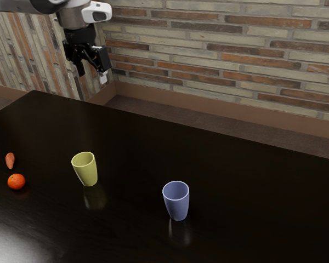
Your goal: Place the left cup onto the right cup
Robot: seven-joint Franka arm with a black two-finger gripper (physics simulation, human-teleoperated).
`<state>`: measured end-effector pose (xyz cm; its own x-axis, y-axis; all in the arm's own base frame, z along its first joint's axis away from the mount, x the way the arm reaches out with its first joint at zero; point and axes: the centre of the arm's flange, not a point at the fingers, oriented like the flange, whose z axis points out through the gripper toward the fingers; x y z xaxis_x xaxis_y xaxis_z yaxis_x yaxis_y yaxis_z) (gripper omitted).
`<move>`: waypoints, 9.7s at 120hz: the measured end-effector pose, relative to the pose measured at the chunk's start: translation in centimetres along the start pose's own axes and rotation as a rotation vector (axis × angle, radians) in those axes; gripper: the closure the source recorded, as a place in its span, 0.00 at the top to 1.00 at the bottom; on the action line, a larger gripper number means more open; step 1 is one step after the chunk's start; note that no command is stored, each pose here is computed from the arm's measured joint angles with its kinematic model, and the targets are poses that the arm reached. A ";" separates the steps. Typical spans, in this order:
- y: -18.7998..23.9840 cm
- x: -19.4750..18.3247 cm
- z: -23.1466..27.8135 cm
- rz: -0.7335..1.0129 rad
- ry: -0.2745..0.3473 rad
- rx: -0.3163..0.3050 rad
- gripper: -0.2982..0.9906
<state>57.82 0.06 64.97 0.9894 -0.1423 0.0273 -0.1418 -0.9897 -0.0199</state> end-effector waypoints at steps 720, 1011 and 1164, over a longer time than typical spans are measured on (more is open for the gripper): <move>25.0 -5.4 16.4 0.334 0.059 -0.013 0.16; 26.8 0.2 22.3 0.358 -0.012 -0.021 0.16; 8.6 0.0 6.4 0.064 0.038 -0.036 0.74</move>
<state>56.83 -8.31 58.41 0.9766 -0.2052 0.0648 -0.2064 -0.9784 0.0130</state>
